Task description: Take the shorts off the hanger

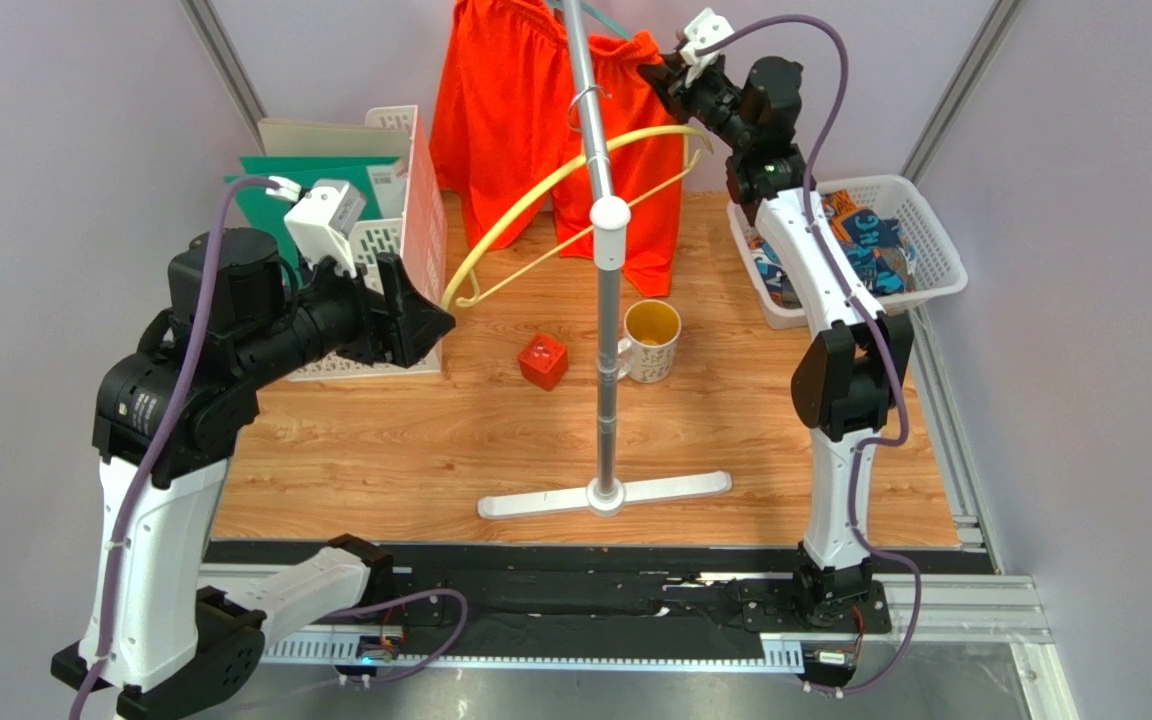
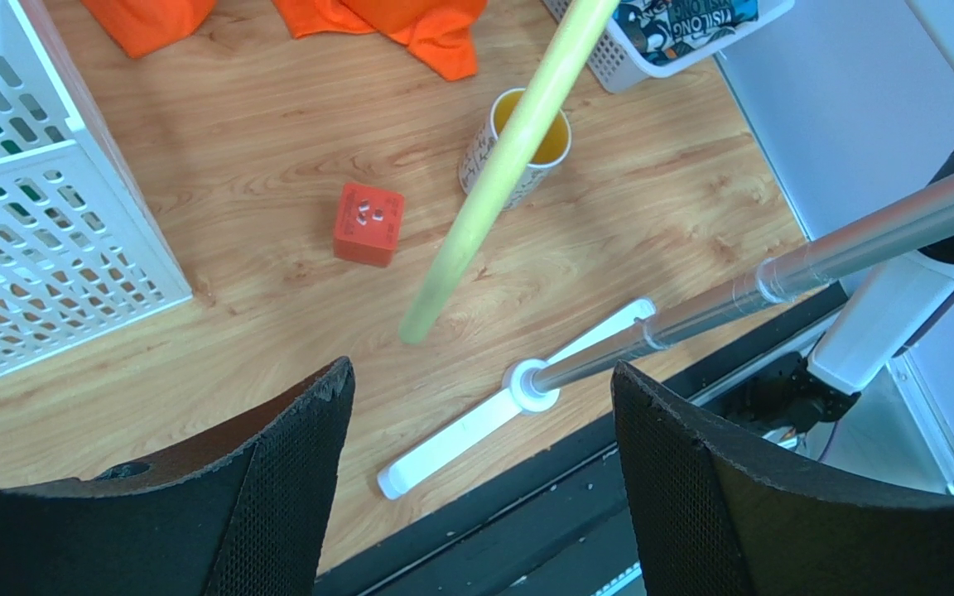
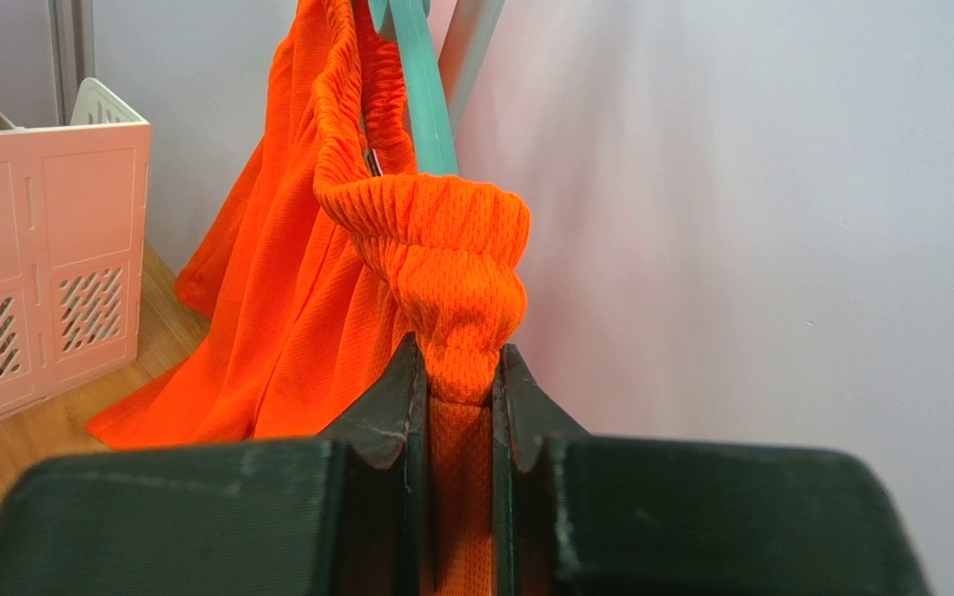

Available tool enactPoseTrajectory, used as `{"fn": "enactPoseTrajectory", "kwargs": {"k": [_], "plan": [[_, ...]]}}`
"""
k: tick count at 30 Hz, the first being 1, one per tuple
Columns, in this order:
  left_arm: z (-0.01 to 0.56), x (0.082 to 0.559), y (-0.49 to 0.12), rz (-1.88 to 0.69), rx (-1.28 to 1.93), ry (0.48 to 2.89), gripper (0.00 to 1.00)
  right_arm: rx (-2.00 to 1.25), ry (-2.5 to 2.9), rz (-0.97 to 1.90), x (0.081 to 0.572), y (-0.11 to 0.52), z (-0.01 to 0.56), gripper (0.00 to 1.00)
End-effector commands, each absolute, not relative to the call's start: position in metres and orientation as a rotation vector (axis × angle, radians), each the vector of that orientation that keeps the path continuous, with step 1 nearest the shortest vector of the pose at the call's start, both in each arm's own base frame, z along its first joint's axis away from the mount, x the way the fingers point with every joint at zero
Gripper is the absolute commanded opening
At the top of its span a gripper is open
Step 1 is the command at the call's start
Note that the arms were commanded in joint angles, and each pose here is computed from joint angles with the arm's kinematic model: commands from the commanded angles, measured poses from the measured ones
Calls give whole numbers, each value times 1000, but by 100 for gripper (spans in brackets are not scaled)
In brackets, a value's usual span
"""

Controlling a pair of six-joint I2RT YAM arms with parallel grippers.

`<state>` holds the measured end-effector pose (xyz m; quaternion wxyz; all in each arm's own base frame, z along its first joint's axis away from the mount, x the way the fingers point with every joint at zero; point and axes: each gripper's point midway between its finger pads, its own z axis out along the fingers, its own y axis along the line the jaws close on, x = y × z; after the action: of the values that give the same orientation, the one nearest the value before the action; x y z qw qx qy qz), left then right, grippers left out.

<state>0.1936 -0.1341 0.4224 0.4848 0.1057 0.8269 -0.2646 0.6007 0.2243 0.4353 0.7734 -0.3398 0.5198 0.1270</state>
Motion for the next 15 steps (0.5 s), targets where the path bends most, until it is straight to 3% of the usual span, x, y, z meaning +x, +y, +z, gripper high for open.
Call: {"fn": "enactPoseTrajectory", "kwargs": {"k": [1,15], "plan": [[442,191,-133,-655,263,1927,80,-678,906,229,560,187,548,0],[493,183,-145,-790,263,1725,80,-863,791,338,504,231,575,0]]}}
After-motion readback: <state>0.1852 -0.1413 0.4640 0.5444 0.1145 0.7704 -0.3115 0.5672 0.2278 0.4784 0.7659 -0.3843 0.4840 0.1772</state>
